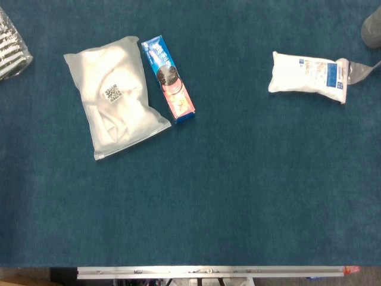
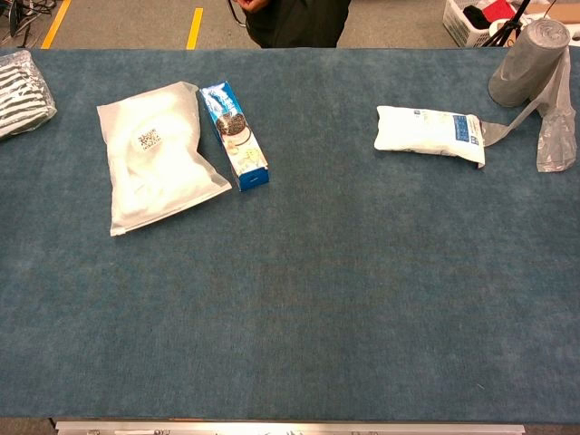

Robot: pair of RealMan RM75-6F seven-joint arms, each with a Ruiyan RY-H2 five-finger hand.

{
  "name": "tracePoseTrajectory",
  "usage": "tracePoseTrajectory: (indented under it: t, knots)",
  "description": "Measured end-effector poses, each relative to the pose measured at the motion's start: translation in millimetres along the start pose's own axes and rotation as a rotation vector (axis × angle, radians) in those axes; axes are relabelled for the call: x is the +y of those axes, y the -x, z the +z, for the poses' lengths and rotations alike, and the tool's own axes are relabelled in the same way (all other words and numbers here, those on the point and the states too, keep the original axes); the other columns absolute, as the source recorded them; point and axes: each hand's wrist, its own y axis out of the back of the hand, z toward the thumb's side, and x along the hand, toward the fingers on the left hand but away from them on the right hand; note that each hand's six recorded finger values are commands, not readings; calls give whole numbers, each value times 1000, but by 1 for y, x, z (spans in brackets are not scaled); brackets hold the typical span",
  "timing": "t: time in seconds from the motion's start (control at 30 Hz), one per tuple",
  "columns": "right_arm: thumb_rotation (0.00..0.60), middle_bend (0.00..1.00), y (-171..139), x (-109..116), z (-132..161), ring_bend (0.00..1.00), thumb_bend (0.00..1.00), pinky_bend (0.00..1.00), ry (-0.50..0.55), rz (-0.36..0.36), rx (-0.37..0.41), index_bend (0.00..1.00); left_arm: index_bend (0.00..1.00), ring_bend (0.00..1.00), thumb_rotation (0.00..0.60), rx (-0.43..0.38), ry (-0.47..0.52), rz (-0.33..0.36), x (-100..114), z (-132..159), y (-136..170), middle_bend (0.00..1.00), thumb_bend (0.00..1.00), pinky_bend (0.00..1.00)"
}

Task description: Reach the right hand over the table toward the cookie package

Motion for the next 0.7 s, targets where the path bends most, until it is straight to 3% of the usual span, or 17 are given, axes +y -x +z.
tracePoseTrajectory:
  t: [0.37,0.53,0.7]
  knots:
    - [600,160,6,4,12,0,119,0,60,-16,54,339,324,195,600,-2,11,10,4,1,2,270,202,48]
    - [600,212,21,5,30,0,251,0,127,-35,119,487,324,196,600,-6,22,17,5,3,3,270,202,48]
    - [600,259,34,-1,51,0,277,0,180,-24,180,600,325,196,600,-1,34,23,9,2,5,270,201,48]
